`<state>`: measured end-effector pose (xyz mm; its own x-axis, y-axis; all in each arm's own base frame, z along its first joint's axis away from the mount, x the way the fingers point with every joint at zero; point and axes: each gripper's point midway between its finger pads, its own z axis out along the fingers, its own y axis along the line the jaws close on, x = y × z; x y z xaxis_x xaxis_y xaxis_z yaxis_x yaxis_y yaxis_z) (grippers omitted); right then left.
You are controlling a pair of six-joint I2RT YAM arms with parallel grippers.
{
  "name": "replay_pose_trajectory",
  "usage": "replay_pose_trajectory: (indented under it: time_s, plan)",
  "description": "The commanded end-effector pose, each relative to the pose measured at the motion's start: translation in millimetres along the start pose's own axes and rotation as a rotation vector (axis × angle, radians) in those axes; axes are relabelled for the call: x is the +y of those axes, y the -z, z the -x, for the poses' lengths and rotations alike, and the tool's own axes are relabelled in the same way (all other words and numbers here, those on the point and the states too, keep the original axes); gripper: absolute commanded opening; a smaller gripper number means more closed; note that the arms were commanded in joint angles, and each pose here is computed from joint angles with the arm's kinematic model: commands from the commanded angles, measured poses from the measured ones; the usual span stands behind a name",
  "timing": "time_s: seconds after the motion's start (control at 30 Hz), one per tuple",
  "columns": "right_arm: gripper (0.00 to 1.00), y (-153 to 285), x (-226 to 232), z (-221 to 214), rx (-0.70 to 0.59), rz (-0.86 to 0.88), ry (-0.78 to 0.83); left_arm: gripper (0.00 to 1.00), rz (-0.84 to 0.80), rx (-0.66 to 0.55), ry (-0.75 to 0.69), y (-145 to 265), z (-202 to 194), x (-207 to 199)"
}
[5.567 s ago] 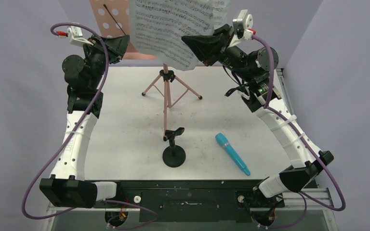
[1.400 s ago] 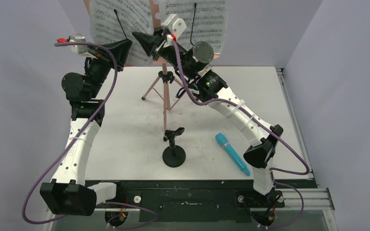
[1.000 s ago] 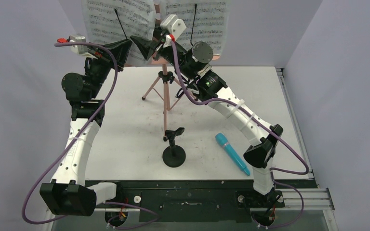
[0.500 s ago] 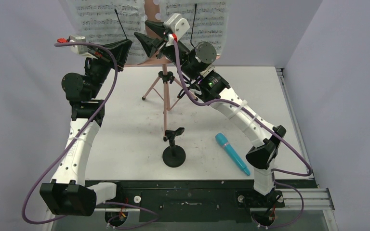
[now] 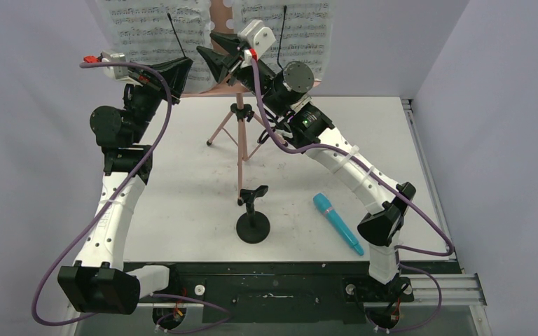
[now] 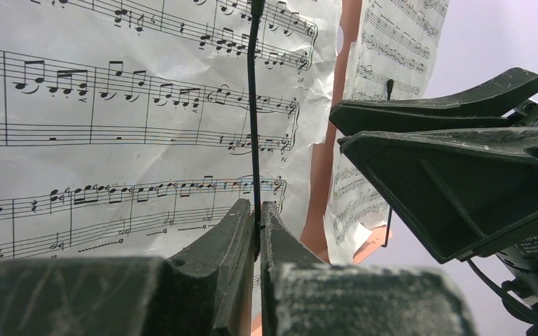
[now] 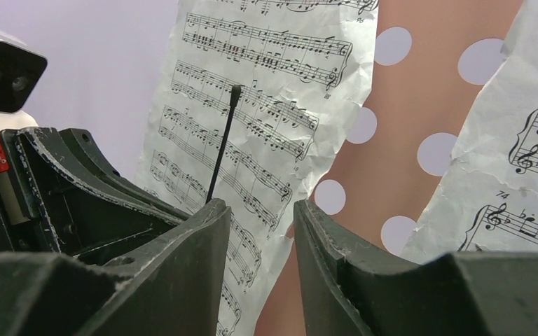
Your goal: Set up the instrument practice props
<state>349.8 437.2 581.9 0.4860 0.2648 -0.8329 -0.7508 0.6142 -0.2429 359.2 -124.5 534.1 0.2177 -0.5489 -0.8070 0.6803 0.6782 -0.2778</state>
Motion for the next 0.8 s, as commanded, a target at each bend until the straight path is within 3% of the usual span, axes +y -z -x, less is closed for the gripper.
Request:
replay_pose_trajectory:
  time_s: [0.0,0.17,0.53,0.77]
  plan:
    - [0.39,3.6,-3.2,25.0,-0.047,-0.021,0.005,0.00,-0.083,-0.050,-0.047,3.2,22.0,-28.3]
    - [0.40,6.2,-3.8,22.9,-0.038,-0.024,0.006,0.14,-0.081,-0.053,-0.053,3.7,22.5,-28.1]
    - [0.42,9.5,-5.2,23.3,-0.029,-0.031,0.010,0.24,-0.070,-0.067,-0.058,5.4,27.5,-29.4]
    - [0.53,11.5,-4.8,23.7,-0.028,-0.033,0.007,0.42,-0.042,-0.065,-0.075,10.4,28.5,-27.9]
